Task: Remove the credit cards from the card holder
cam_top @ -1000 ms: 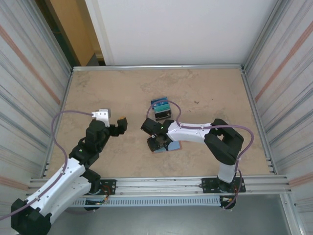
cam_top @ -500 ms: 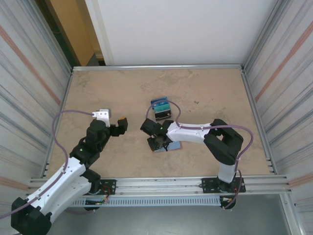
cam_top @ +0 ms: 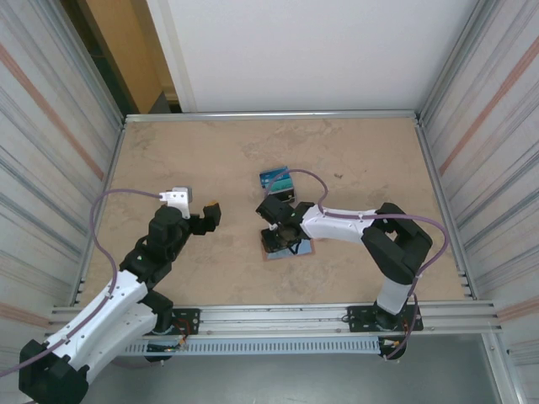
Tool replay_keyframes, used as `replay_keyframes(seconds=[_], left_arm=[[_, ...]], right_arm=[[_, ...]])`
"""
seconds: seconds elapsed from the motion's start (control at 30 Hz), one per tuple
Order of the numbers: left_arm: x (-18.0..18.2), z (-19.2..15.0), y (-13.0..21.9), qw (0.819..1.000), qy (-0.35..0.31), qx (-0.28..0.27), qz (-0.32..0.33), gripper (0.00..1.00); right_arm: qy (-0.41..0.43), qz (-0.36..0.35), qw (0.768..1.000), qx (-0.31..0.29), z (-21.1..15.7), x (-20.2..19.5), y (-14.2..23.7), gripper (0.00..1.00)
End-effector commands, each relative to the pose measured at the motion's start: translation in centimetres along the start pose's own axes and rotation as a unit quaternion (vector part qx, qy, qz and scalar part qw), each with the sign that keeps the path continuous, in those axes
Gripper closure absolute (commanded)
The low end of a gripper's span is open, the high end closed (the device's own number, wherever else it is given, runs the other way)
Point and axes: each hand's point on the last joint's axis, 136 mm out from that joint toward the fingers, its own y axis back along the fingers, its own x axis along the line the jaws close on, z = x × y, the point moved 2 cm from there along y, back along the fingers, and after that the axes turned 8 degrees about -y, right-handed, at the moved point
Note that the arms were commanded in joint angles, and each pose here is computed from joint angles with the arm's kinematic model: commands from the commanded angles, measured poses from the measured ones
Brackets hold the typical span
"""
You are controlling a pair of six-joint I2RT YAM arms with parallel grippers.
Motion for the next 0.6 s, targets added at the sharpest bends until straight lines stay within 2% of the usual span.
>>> replay_keyframes(seconds=[0.0,0.23,0.57], left_arm=[[-0.3,1.7,0.5,1.0,0.006,-0.024,-0.012,0.01],[-1.3,2.9,1.0,0.999,-0.013,-0.039,-0.027,0.01],[-3.1,4.8,1.3,0.997,-0.057,-0.053,-0.029,0.01]], right_arm=[[-0.01,0.013,1.0,-0.008,0.1,0.3,1.4,0.75],[-0.016,0.016,1.0,-0.015,0.4,0.3,2.0,0.77],[-0.04,0.021,0.999,-0.028,1.3,-0.9,3.3,0.7]])
